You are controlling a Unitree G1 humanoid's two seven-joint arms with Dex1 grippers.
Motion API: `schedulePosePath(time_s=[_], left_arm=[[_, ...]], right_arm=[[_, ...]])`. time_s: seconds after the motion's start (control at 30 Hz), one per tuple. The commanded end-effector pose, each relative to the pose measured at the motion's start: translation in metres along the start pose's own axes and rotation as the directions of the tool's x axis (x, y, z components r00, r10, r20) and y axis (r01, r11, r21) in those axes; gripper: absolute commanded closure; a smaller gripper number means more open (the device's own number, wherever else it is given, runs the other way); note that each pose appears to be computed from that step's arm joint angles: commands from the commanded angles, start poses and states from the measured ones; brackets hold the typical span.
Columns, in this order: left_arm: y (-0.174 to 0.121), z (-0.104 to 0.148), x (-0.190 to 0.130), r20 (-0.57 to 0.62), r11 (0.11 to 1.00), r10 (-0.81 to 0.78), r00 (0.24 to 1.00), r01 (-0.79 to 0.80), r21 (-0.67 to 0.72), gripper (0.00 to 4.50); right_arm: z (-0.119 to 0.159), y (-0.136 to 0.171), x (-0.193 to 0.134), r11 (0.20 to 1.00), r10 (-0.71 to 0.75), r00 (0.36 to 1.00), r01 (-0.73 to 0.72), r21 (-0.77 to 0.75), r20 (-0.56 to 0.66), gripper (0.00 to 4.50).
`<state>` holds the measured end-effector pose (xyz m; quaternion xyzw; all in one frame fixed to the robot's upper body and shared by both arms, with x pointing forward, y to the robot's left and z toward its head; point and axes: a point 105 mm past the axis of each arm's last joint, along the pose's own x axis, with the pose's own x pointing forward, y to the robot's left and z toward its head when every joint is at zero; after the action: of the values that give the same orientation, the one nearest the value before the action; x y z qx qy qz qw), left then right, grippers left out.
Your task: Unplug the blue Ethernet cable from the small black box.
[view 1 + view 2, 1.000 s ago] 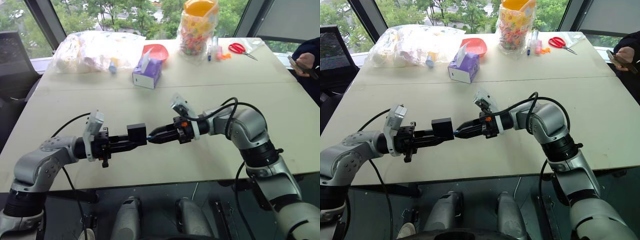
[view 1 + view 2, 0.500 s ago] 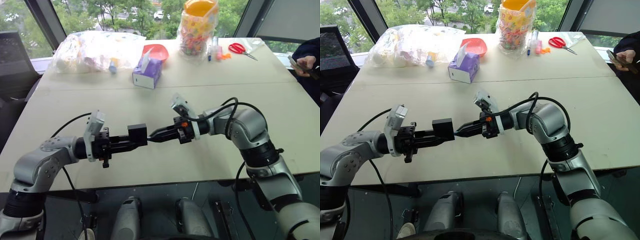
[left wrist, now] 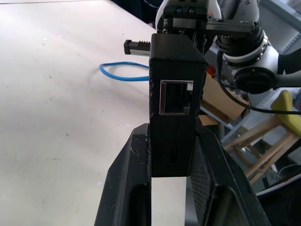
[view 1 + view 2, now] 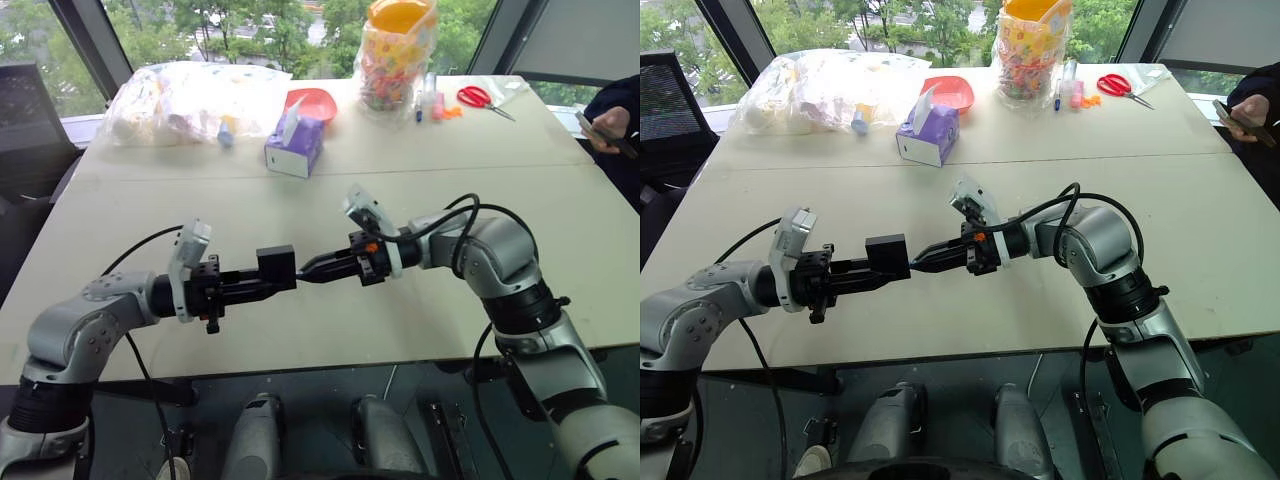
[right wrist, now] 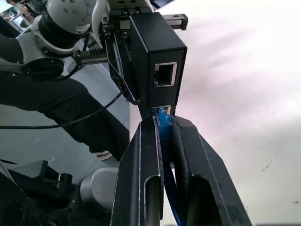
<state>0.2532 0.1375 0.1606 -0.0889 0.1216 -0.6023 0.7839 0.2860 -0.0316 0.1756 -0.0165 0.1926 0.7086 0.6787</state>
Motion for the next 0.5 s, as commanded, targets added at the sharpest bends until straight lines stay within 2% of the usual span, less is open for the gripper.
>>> schedulePosePath(time_s=[0.03,0.37,0.5], left_arm=[[-0.004,0.021,-0.013,0.048,0.998,0.019,0.999,-0.022,0.067,4.0],[-0.005,0.019,-0.017,0.041,0.997,0.04,0.998,-0.043,0.068,4.0],[-0.001,0.013,-0.012,0.034,0.996,0.05,0.998,-0.053,0.076,4.0]], right_arm=[[-0.003,-0.011,-0.017,0.997,-0.069,0.997,0.069,-0.017,-0.027,4.48],[-0.005,-0.033,-0.044,0.983,-0.184,0.983,0.184,-0.022,-0.013,4.48],[0.0,-0.069,-0.049,0.928,-0.369,0.929,0.37,-0.037,0.034,4.48]])
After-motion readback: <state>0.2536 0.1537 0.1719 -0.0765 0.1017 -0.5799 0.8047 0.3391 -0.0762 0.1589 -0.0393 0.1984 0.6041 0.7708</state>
